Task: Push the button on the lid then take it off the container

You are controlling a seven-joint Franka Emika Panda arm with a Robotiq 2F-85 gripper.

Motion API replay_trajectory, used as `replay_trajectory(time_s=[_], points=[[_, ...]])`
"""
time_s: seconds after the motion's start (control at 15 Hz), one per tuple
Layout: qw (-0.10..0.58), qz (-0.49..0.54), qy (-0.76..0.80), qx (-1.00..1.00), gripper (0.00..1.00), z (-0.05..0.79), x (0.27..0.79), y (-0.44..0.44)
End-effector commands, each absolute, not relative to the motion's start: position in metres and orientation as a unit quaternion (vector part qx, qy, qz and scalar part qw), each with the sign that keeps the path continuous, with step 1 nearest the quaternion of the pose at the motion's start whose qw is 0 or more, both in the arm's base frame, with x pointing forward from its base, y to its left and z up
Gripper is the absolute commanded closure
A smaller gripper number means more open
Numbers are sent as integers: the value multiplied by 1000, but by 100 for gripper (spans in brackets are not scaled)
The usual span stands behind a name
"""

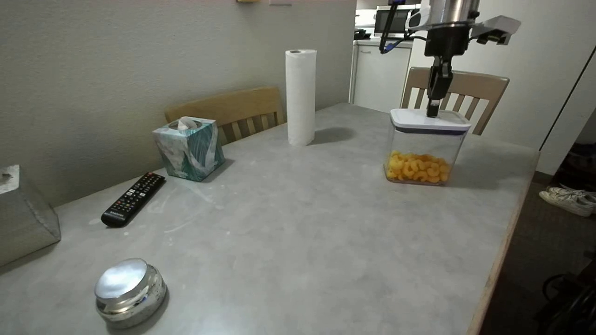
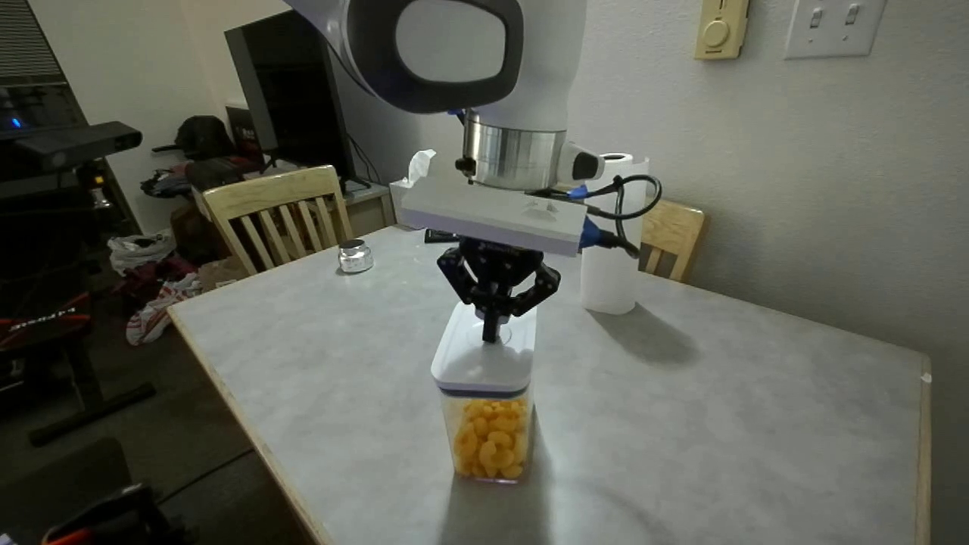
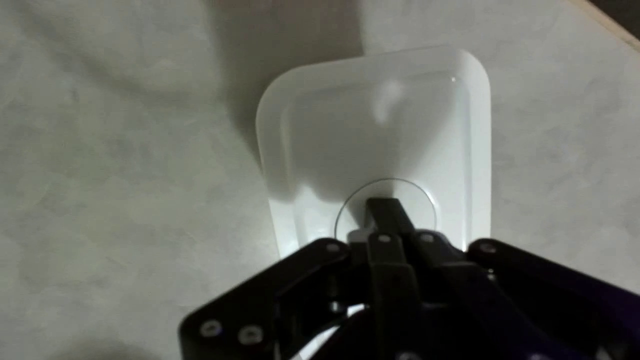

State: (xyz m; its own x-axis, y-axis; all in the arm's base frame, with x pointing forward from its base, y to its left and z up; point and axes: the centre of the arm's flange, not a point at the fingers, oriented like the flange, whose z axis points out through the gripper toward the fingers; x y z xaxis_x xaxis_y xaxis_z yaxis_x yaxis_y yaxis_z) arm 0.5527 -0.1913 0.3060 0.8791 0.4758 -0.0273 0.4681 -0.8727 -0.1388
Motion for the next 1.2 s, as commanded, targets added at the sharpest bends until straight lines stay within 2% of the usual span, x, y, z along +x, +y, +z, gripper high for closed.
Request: replay_trajectory(time_s=[0.0, 0.6, 0.93, 1.0, 1.13], points=[[67, 33, -232, -970, 100, 278, 563, -192], [116, 54, -201, -971, 100, 237, 553, -181], [73, 50, -180, -980, 100, 286, 549, -195], [67, 53, -180, -980, 74, 290, 549, -196], [57, 59, -185, -979, 67, 298, 550, -199]])
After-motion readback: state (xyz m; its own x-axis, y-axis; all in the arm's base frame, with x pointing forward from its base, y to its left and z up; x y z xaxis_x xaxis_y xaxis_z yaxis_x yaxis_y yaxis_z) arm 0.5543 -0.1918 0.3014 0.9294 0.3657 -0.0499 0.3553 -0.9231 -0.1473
